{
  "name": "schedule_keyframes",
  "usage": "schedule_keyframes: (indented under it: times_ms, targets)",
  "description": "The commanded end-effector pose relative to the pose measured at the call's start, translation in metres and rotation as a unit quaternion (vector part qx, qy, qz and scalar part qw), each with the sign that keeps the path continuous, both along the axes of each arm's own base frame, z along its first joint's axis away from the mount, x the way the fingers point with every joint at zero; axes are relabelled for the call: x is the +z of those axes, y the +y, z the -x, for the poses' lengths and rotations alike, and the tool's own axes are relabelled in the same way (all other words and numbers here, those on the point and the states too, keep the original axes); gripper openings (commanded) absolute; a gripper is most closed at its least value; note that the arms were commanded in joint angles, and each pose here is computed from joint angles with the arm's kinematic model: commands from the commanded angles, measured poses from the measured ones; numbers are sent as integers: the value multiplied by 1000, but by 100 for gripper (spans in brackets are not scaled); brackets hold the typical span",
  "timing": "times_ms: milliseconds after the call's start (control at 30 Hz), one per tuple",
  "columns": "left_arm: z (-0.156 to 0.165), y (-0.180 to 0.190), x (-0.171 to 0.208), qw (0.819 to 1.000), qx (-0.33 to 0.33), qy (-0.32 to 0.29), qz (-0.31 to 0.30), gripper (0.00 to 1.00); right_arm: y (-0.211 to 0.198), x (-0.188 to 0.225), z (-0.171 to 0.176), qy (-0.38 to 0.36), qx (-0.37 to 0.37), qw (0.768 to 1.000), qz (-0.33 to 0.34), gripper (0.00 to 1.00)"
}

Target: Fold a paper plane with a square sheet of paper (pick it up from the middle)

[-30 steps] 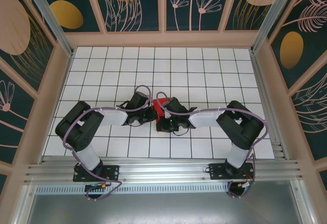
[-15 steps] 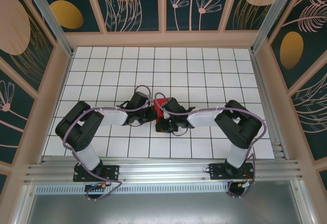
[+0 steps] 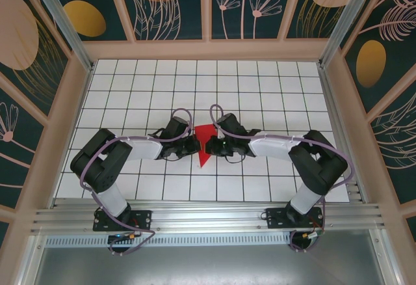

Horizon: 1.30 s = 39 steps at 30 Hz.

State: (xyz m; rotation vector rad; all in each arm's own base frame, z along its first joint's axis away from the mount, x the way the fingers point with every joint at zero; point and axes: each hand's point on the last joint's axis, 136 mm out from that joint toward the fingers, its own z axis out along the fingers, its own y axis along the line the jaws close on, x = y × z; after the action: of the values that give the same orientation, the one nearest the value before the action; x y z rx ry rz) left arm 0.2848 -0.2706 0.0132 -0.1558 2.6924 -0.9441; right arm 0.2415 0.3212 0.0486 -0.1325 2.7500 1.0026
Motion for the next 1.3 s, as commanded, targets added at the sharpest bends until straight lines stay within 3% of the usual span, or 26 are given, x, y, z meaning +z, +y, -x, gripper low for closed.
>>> schedule_keyframes:
  times_ms: [0,333,633,1267]
  targets:
    - [8,25,-28,997,26,26,-64,4,8,-8,1,8,18,1000,-3,10]
    - [8,26,-29,997,24,27,-68,4,-8,-44,7,56,-1,998,41,10]
    - [9,28,-31,997,21,27,-76,4,4,10,-19,-2,3,1000,-2,10]
    - [11,30,-32,996,18,27,-82,4,-24,-39,-32,29,-13,998,56,10]
